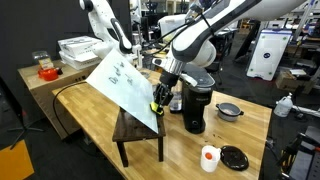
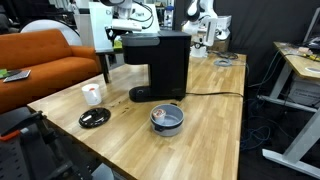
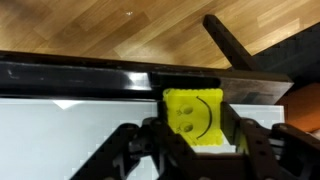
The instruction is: Put the yellow object on the whiteboard stand
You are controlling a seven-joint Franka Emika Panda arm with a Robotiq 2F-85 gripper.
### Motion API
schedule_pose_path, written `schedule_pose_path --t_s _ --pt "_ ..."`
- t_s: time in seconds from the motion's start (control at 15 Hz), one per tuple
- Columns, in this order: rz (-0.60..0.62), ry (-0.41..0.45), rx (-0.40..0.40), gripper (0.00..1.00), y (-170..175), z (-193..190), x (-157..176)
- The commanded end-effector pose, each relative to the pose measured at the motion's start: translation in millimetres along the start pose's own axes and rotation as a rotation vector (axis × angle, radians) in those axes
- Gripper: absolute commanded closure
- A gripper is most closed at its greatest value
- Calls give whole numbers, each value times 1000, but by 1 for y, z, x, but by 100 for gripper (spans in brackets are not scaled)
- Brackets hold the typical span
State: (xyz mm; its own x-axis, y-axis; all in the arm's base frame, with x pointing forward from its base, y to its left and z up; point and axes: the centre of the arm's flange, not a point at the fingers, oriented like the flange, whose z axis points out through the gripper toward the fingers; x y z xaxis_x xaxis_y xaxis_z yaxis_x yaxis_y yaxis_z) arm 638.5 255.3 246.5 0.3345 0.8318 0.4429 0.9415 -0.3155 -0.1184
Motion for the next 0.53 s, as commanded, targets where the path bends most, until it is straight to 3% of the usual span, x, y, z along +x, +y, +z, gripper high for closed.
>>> schedule_pose_path --t_s 0.0,0.27,0.47 --pt "-9 -26 29 27 7 10 -6" --pt "0 -45 47 2 7 14 -13" --pt "3 -60 53 0 8 14 -18"
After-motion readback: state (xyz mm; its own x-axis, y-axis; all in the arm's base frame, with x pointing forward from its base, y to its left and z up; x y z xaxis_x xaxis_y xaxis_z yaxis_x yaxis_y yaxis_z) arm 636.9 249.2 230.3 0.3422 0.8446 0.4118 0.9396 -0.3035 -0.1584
